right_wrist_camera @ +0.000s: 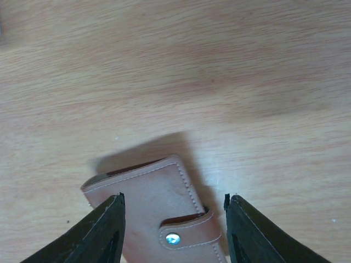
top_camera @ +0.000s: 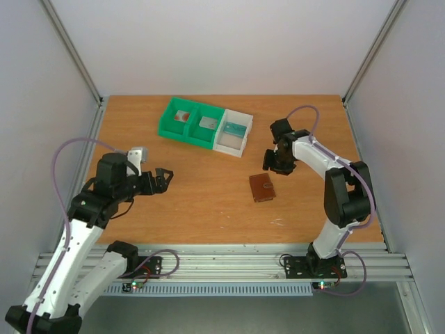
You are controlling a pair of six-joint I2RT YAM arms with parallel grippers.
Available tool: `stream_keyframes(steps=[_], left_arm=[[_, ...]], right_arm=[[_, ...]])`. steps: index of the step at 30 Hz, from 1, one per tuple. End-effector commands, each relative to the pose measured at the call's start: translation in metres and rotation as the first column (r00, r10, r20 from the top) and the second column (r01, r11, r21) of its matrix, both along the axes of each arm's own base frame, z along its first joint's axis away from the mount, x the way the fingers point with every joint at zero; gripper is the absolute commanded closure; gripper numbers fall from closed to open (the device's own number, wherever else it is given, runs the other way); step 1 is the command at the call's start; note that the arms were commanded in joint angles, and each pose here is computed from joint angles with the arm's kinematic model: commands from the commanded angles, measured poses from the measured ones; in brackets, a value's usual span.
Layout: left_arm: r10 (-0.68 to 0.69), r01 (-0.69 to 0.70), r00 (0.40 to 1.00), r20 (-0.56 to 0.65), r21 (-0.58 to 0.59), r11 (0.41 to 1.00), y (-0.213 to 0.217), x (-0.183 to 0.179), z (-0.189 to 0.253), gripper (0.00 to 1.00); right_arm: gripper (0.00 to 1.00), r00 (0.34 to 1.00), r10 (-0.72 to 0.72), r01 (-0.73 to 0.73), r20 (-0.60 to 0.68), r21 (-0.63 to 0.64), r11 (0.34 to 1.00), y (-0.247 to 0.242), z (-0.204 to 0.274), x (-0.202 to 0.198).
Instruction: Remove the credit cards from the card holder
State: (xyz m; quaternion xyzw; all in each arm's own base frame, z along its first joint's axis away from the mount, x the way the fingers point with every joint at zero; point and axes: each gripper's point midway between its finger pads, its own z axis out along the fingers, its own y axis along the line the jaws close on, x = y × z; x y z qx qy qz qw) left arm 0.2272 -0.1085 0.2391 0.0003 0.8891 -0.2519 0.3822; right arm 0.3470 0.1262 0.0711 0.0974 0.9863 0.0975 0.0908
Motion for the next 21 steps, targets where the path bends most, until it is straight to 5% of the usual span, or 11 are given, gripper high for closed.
stream_keyframes(steps=[1, 12, 21], left_arm=[[-0.034, 0.033, 0.996, -0.087, -0.014, 0.999, -0.009, 0.001, -0.007, 0.02], [-0.128, 0.103, 0.932, -0.340, -0.090, 0.991, -0.041, 0.004, -0.062, 0.12], [-0.169, 0.108, 0.909, -0.380, -0.178, 0.978, -0.059, 0.003, -0.078, 0.15]], right_arm=[[0.48, 1.000, 0.026, -0.026, -0.006, 0.045, 0.999, -0.004, -0.013, 0.007], [0.49, 0.995, 0.064, -0.059, -0.072, 0.067, 0.996, -0.001, -0.041, 0.001], [0.55, 0.984, 0.146, -0.132, -0.105, 0.126, 0.983, 0.030, -0.052, -0.019]])
